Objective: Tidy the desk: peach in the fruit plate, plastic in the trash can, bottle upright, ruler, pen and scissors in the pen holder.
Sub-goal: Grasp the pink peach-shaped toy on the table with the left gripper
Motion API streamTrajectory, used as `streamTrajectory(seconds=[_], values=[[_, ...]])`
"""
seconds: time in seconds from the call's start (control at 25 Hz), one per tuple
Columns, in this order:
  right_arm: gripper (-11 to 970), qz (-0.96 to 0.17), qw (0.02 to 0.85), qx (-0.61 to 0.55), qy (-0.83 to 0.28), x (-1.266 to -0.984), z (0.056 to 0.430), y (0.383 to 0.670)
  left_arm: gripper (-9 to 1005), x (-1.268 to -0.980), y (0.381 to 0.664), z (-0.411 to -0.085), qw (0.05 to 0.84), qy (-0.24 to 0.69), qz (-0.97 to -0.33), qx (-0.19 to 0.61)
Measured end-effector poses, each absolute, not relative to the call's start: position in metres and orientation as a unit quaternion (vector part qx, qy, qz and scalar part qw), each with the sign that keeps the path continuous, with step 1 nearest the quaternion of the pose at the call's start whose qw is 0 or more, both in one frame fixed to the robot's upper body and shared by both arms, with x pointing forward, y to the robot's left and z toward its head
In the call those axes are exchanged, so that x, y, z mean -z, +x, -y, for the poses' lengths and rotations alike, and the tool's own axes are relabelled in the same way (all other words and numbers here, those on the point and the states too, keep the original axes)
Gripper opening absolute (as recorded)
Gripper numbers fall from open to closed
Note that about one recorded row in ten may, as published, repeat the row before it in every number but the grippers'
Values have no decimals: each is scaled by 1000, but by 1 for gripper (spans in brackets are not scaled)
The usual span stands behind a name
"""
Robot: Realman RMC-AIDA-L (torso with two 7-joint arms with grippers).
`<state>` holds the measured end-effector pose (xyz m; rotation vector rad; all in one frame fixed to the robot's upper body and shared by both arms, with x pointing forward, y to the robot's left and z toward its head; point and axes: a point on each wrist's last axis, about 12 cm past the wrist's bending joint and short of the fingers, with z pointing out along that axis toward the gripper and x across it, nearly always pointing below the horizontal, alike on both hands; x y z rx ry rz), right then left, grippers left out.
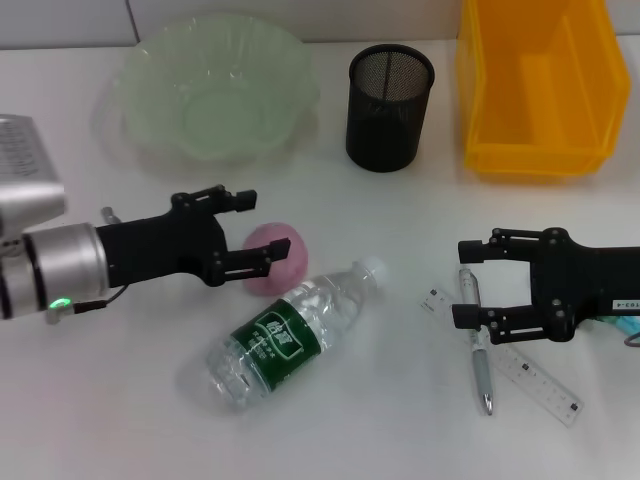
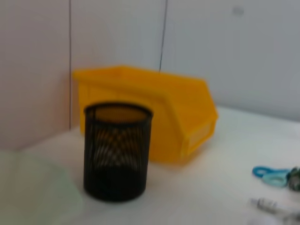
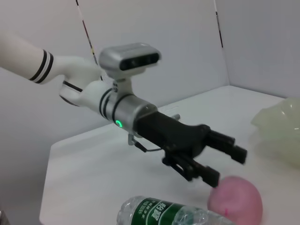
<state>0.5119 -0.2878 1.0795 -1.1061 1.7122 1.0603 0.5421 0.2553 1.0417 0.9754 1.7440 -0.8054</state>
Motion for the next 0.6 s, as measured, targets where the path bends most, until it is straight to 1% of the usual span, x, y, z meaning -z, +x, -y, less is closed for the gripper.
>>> streamTrajectory(seconds=[0.12,0.2,0.36,0.52,0.6], values=[[817,-680,409,-421,-439,-1079,288,512,808,-1042,542,-255,474,399,-713,329],[817,-681,409,-421,-439,-1079,288,511,808,-1036,551,-248,439,399,-741,315],[817,-683,409,-420,-436,-1078,289,510,808,-1033,553,-245,431,398,-748,309],[816,-684,409,-420,-434,-1077,290,510,807,-1031,558,-241,407,415,-758,294],[816,-685,409,-419,-434,-1077,290,510,726,-1032,561,-241,406,412,-763,290]])
